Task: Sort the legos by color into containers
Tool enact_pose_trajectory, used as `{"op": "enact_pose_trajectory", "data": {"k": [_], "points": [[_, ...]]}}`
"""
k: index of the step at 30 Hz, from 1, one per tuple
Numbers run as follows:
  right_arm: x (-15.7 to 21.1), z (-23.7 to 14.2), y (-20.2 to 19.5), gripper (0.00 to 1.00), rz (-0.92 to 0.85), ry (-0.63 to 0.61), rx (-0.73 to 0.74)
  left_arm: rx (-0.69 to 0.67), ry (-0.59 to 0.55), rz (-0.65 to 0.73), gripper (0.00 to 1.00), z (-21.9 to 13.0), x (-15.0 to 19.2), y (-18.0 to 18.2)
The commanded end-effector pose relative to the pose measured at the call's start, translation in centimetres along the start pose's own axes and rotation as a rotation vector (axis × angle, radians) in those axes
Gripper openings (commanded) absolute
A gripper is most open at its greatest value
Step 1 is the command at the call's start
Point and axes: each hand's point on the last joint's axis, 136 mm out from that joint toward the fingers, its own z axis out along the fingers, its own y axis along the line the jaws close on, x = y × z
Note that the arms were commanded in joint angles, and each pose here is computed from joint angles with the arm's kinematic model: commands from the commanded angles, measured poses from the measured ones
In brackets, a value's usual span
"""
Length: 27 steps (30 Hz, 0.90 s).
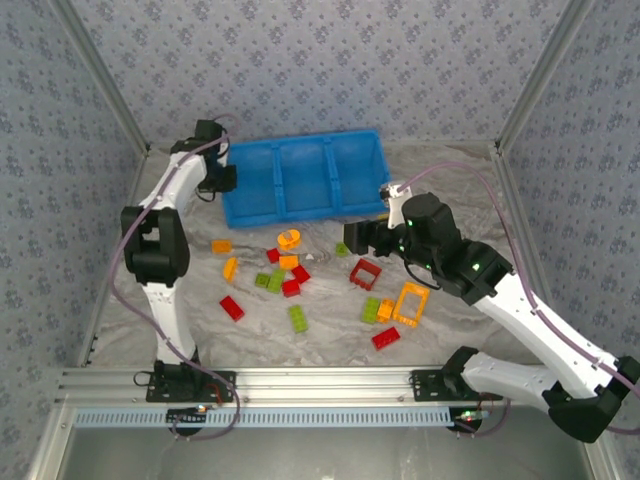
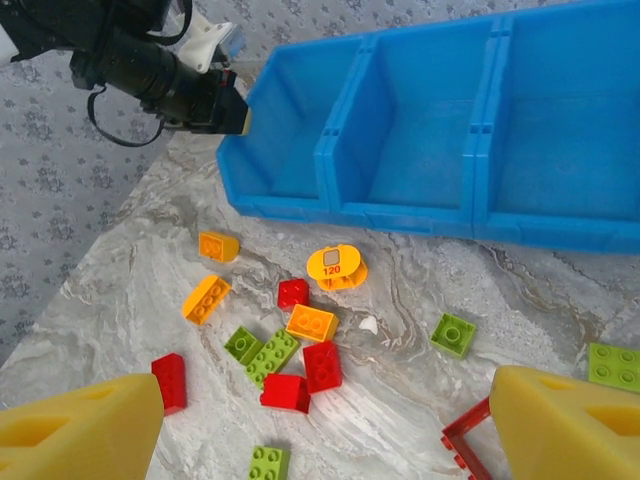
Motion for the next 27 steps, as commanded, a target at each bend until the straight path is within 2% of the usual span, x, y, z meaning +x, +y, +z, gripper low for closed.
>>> {"op": "enact_pose_trajectory", "data": {"k": [1,5,8,15,20,27], "points": [[-0.5,-1.2,-0.3,0.88,-0.007,-0.015,0.014,0.067,-0.024,0.108,0.0,0.0,-0.9,-3.2],[-0.2,-1.3,-0.9,0.88,0.001,-0.017,0.032,0.065,-0.014,0.184,0.0,0.6,-0.4,-4.9],[-0.1,-1.2,-1.1,0.88,0.006,-0.016,0.035,0.051,0.008,0.186,0.0,1.1,0.2,-4.9],[-0.2,-0.8,-1.3,0.88,0.013,-0.007,0.033,0.031,-0.015,0.133,0.0,0.2,1.0,-4.5],[0.1,-0.4,-1.7,0.88,0.024,0.015,0.046,0.007,-0.016,0.041,0.0,0.1,1.5,-3.3],[0.8,-0.5,-3.2,0.88,0.05,0.039,0.094,-0.011,-0.022,0.033,0.0,-0.5,2.5,-2.5]]}}
